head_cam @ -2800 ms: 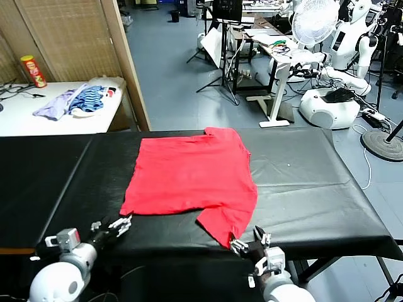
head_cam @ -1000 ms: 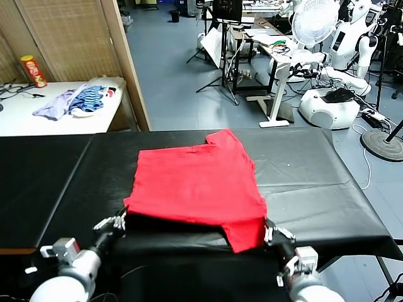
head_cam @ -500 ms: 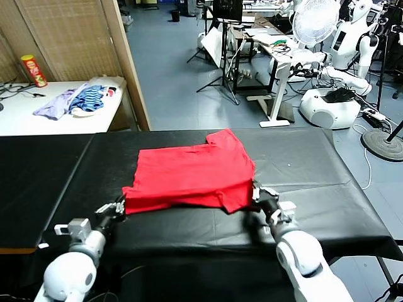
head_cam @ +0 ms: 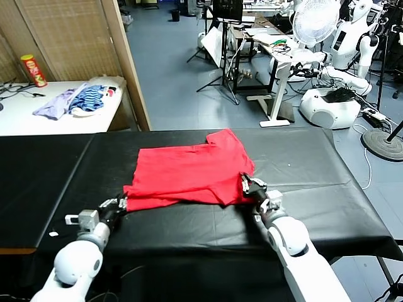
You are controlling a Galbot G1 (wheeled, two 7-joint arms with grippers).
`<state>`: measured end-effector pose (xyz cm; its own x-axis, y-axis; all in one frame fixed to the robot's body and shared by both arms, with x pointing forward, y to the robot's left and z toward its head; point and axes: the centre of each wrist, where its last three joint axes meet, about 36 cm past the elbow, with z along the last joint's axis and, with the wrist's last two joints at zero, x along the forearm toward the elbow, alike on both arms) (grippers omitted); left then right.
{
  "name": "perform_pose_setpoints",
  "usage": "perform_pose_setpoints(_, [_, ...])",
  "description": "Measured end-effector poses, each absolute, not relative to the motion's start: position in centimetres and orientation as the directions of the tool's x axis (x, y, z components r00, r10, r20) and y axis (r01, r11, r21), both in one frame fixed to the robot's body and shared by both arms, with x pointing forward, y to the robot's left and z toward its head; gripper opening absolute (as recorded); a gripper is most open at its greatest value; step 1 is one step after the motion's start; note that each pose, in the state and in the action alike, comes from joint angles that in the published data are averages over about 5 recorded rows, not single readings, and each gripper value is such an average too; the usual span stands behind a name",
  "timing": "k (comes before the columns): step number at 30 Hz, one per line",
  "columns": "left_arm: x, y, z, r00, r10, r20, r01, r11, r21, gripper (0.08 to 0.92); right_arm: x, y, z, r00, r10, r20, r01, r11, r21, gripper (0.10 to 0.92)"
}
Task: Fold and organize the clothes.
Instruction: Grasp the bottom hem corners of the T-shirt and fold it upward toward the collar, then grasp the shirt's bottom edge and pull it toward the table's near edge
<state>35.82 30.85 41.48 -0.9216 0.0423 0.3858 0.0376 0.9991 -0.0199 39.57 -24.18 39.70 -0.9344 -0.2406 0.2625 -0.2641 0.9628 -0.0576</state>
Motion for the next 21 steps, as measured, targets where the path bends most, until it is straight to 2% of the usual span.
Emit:
perform_pose_setpoints(2, [35.3, 30.6, 41.5, -0.917, 0.053, 0.395, 0.042, 0.998, -0.037, 0.758, 38.7, -24.3, 39.4, -0.932, -0.238, 0.275, -0.261, 0.964, -0.05, 0.796])
perform_pose_setpoints(7, [34.7, 30.4, 41.3, -0.901, 0.081, 0.425, 0.043, 0.994, -0.098, 0.797, 37.4, -24.2, 38.4, -0.922, -0.239, 0.306, -0.258, 0.966, -0.023, 0.763])
perform_pose_setpoints(10, [34.6, 30.4, 41.1, -0.896, 0.093, 0.435, 0.039, 0.991, -0.13, 0.798, 37.3, -24.1, 37.9, -0.917, -0.24, 0.319, -0.256, 0.967, -0.008, 0.647])
perform_pose_setpoints(12, [34.6, 30.5, 40.9, -0.893, 0.099, 0.439, 0.036, 0.988, -0.15, 0.79, 37.3, -24.0, 37.6, -0.914, -0.241, 0.327, -0.256, 0.967, -0.003, 0.538])
perform_pose_setpoints(15, [34.7, 30.6, 40.6, -0.889, 0.109, 0.444, 0.032, 0.984, -0.177, 0.702, 37.5, -23.8, 37.3, -0.911, -0.243, 0.332, -0.257, 0.966, 0.0, 0.372])
perform_pose_setpoints(18, [34.8, 30.7, 40.2, -0.884, 0.119, 0.451, 0.031, 0.98, -0.198, 0.544, 37.7, -23.9, 37.2, -0.911, -0.242, 0.335, -0.258, 0.966, -0.003, 0.216])
perform_pose_setpoints(21, [34.9, 30.9, 39.9, -0.881, 0.123, 0.457, 0.028, 0.977, -0.209, 0.376, 38.0, -24.1, 37.3, -0.91, -0.242, 0.337, -0.257, 0.966, 0.0, 0.138])
